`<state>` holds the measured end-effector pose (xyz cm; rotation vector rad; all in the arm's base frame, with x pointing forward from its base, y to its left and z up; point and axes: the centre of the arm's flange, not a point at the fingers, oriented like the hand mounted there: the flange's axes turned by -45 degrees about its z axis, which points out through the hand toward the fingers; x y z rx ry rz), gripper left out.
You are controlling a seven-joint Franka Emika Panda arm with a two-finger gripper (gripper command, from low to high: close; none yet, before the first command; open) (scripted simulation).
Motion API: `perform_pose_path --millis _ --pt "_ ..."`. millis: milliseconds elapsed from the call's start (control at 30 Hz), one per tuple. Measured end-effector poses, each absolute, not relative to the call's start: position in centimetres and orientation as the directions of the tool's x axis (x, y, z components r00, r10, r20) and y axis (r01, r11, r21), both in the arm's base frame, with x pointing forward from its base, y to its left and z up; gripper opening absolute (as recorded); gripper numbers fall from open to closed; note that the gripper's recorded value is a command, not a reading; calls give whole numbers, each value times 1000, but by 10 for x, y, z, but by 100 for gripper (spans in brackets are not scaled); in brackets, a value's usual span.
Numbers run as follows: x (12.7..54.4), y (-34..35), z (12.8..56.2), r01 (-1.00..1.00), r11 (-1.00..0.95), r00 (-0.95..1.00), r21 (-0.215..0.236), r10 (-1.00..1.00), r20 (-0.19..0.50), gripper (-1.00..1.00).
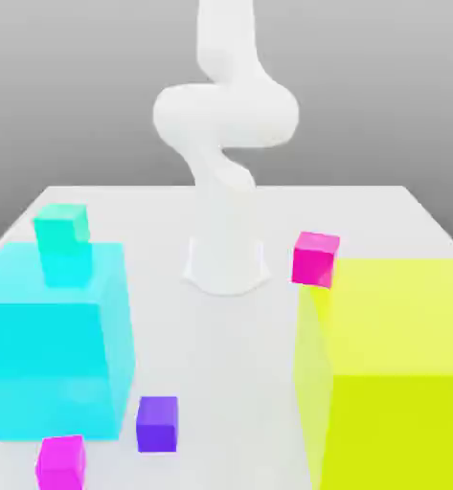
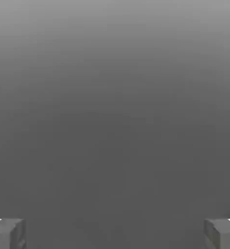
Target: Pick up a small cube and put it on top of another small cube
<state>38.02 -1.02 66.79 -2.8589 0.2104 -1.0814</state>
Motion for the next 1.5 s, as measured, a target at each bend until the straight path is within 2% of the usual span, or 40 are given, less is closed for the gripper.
perform_pose_path --millis 67,133,233,300,367,467,633,800,867,1000,1033,1267,1500 --pt "405 -18 629 -190 -961 766 -199 -272 583 0" --pt "425 -25 591 -284 -924 774 -257 -379 507 0" --pt "448 -34 531 -432 -847 756 -312 -528 386 0" --pt "458 -40 491 -531 -782 724 -326 -618 305 0" --pt "464 -45 450 -627 -709 676 -323 -701 226 0" --pt "467 -54 390 -759 -583 575 -290 -809 122 0" --pt "453 -71 294 -926 -334 338 -175 -941 9 0" --pt "420 -88 209 -998 -63 63 -27 -998 -8 0" --pt "416 -90 185 -1000 -28 28 -8 -1000 0 0" --pt "414 -91 139 -1000 -17 17 -1 -1000 2 0" --pt "413 -90 132 -1000 -16 16 0 -1000 1 -100" --pt "414 -90 132 -1000 -16 16 -3 -1000 2 -100" --pt "415 -83 195 -999 -53 53 -4 -999 -13 -100"
